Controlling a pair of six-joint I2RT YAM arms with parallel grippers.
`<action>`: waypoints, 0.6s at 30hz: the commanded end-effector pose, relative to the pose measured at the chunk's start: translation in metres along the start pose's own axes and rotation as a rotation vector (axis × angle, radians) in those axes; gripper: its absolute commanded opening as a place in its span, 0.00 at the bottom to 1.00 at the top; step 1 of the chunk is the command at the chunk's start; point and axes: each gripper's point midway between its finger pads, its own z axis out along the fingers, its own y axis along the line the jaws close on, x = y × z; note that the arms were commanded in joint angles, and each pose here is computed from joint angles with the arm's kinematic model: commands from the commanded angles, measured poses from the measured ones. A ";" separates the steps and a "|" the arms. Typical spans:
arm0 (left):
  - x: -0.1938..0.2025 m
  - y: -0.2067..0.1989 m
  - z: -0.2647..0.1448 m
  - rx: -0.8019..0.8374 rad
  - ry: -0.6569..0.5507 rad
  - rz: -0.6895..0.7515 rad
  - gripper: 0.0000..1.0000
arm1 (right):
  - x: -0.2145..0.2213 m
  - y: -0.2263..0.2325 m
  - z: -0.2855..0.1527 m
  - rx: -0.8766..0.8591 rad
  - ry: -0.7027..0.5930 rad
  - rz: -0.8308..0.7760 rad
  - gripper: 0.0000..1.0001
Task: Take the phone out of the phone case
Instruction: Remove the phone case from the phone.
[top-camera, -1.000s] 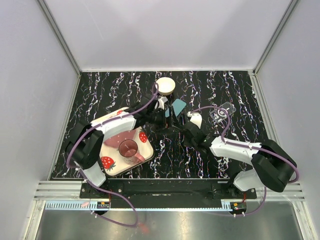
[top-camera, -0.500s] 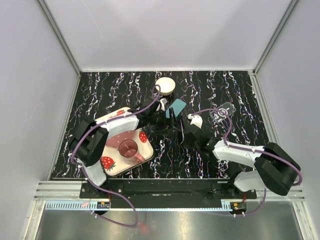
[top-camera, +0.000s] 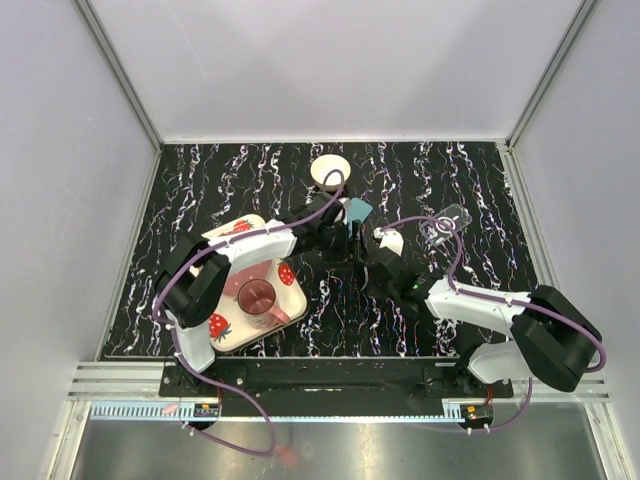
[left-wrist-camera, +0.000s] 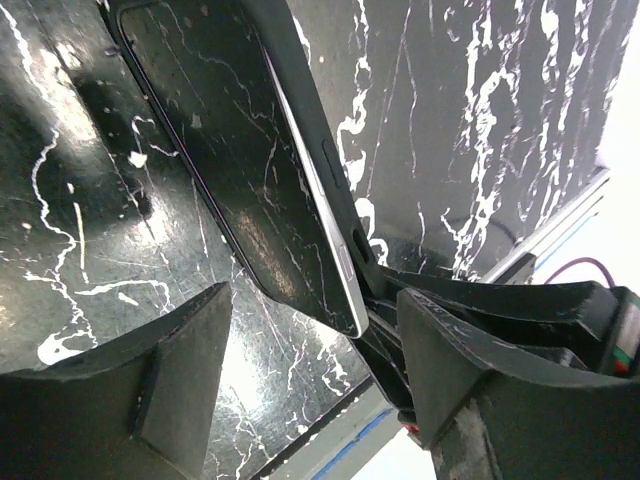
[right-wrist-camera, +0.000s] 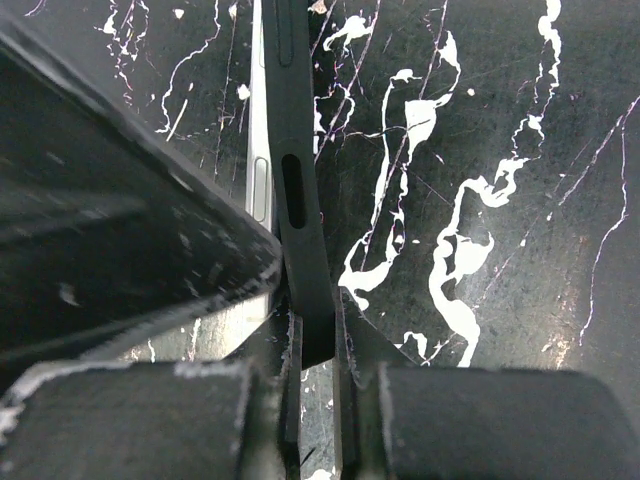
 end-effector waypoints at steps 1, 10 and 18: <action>-0.001 -0.001 0.008 -0.052 -0.009 0.031 0.68 | -0.008 0.012 -0.006 -0.027 0.005 -0.026 0.00; 0.004 0.003 0.015 -0.070 0.001 0.009 0.63 | -0.014 0.015 -0.008 -0.035 -0.005 -0.017 0.00; 0.000 0.007 0.020 -0.113 -0.037 -0.027 0.56 | -0.025 0.020 -0.009 -0.038 -0.029 -0.016 0.00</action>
